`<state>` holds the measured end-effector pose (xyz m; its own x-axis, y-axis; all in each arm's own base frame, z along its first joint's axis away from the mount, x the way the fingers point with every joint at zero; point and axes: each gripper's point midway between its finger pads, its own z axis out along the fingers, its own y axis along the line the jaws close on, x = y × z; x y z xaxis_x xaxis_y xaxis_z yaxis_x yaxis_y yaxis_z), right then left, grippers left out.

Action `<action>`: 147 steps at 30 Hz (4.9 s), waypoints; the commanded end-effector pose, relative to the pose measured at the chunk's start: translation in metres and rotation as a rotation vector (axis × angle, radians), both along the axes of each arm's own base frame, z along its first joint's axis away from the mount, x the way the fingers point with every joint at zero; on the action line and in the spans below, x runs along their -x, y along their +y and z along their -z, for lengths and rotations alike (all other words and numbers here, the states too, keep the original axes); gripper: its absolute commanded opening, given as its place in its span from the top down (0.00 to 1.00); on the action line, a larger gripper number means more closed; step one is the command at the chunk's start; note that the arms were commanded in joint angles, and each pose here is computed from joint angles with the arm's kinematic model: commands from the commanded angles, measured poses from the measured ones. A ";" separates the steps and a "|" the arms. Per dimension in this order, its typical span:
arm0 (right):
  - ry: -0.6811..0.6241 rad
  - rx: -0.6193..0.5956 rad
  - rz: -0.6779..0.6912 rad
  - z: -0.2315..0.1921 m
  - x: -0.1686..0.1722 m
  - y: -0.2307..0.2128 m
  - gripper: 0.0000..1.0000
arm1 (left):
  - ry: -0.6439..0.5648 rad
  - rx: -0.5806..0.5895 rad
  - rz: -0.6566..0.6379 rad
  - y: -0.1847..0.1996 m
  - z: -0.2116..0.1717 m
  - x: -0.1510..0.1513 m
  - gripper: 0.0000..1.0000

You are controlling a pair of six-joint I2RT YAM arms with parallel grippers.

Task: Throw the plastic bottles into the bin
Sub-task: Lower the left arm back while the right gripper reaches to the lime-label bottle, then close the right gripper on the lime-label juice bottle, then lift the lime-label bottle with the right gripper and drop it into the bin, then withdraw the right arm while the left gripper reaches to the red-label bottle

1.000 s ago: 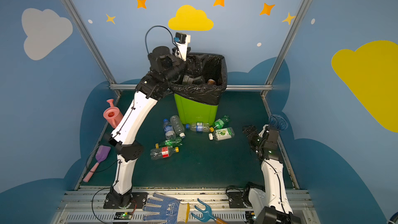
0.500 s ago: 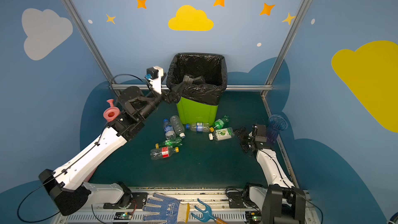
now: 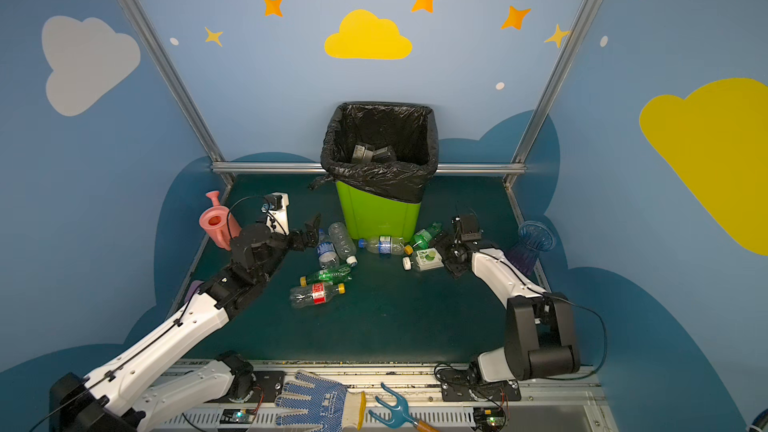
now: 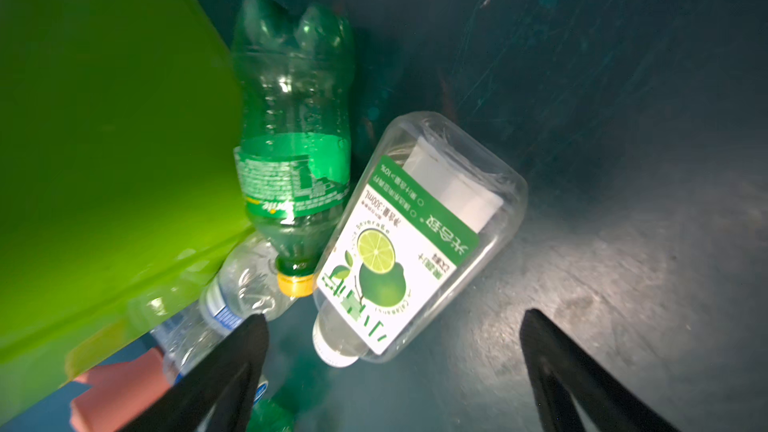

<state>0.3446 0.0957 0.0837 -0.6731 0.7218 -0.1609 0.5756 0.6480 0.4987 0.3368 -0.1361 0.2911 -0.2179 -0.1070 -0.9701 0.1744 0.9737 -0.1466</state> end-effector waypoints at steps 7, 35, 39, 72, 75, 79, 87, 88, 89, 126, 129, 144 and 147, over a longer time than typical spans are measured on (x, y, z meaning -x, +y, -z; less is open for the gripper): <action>0.136 0.105 0.022 0.018 0.003 -0.005 0.06 | 0.081 0.032 -0.079 0.021 0.028 0.002 0.00; 0.192 0.237 -0.304 0.043 0.013 0.003 0.34 | 0.143 0.019 -0.103 0.029 0.055 -0.003 0.00; 0.196 0.279 -0.352 0.033 0.021 -0.006 0.33 | 0.145 0.025 -0.097 0.028 0.055 -0.003 0.00; 0.215 0.176 -0.166 0.031 -0.006 0.014 0.07 | 0.190 0.029 -0.101 0.029 0.074 -0.001 0.00; 0.233 0.218 -0.193 0.039 -0.006 0.011 0.12 | 0.191 0.029 -0.102 0.029 0.075 0.000 0.00; 0.250 0.252 -0.233 0.044 -0.001 0.006 0.31 | 0.195 0.026 -0.105 0.030 0.076 0.000 0.00; 0.262 0.239 -0.284 0.048 0.006 0.005 0.39 | 0.200 0.031 -0.112 0.030 0.078 -0.001 0.00; 0.258 0.236 -0.287 0.047 0.005 0.005 0.43 | 0.200 0.030 -0.113 0.030 0.078 -0.002 0.00; 0.248 0.237 -0.292 0.044 0.004 0.005 0.47 | 0.201 0.030 -0.114 0.031 0.079 -0.001 0.00; -1.117 0.053 -0.508 -0.471 -0.112 0.093 0.12 | 0.380 0.132 -0.301 0.052 0.108 0.001 0.00; -1.259 0.087 -0.447 -0.513 -0.081 0.080 0.06 | 0.374 0.220 -0.365 0.062 0.100 0.010 0.00; -1.162 0.148 -0.177 -0.414 -0.017 -0.026 0.03 | 0.573 0.738 -0.609 0.082 0.126 0.084 0.00; -1.040 0.139 -0.120 -0.356 -0.018 -0.046 0.02 | 0.660 0.779 -0.636 0.076 0.141 0.097 0.00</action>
<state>0.3423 0.0618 0.5095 -0.0949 0.5494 -0.8301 -0.2955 0.7808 0.5505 0.2612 -0.0570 0.1779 -0.3341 -0.8336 -0.4399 -0.5280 0.5522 -0.6453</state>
